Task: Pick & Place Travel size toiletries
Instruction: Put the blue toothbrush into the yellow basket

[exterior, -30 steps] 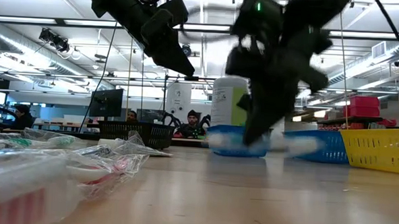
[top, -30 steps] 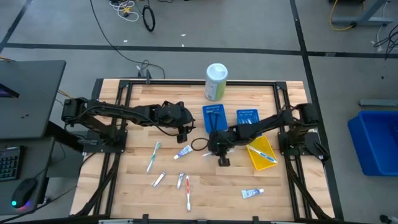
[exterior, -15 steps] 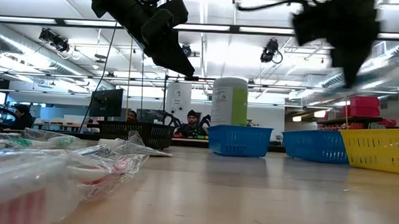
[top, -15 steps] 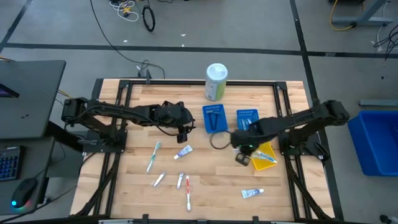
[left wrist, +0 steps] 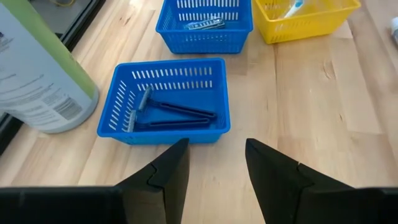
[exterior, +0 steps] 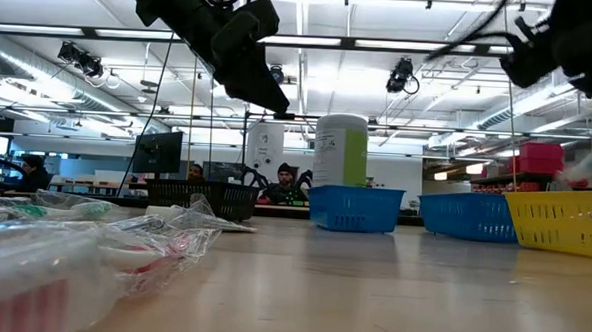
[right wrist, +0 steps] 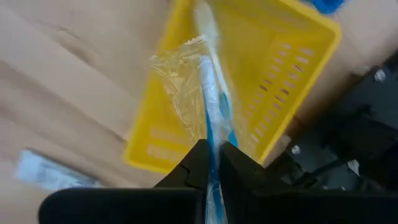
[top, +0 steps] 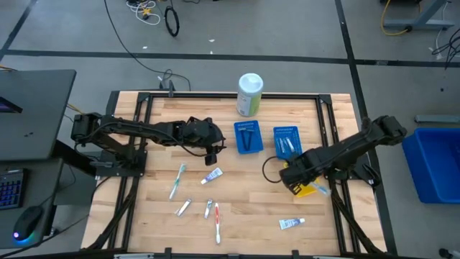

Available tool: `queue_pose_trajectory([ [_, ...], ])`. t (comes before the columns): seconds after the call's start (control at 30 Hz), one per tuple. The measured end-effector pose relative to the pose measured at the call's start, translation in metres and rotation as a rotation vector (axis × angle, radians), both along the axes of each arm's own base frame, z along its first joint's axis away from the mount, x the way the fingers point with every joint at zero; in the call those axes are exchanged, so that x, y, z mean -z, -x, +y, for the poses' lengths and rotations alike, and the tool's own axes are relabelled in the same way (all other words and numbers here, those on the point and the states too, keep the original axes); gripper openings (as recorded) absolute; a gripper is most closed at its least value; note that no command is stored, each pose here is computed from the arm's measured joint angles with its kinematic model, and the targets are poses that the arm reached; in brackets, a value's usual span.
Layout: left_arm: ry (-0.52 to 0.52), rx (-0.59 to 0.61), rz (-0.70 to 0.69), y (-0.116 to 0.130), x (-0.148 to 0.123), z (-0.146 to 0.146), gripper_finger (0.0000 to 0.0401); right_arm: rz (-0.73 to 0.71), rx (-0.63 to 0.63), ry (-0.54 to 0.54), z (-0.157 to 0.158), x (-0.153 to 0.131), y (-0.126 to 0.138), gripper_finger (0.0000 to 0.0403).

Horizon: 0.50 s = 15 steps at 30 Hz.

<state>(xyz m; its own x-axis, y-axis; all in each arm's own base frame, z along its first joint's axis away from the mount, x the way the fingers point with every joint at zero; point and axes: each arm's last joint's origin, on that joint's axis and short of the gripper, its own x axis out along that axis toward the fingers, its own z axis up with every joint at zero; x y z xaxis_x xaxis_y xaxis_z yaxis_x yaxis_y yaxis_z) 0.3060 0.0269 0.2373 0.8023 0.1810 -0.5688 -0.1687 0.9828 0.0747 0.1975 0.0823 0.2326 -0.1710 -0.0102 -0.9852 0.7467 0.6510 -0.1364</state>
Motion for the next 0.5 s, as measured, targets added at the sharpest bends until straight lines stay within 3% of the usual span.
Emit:
queue_pose_trajectory([
  [0.23,0.012,-0.008,-0.003,0.0,0.0,0.0,0.0164,0.005,-0.031,0.108,-0.007,0.025,0.008,0.0029],
  [0.5,0.022,-0.016,-0.006,0.0,0.0,0.0,0.0164,-0.068,-0.122,0.13,-0.013,0.044,0.004,0.0038],
])
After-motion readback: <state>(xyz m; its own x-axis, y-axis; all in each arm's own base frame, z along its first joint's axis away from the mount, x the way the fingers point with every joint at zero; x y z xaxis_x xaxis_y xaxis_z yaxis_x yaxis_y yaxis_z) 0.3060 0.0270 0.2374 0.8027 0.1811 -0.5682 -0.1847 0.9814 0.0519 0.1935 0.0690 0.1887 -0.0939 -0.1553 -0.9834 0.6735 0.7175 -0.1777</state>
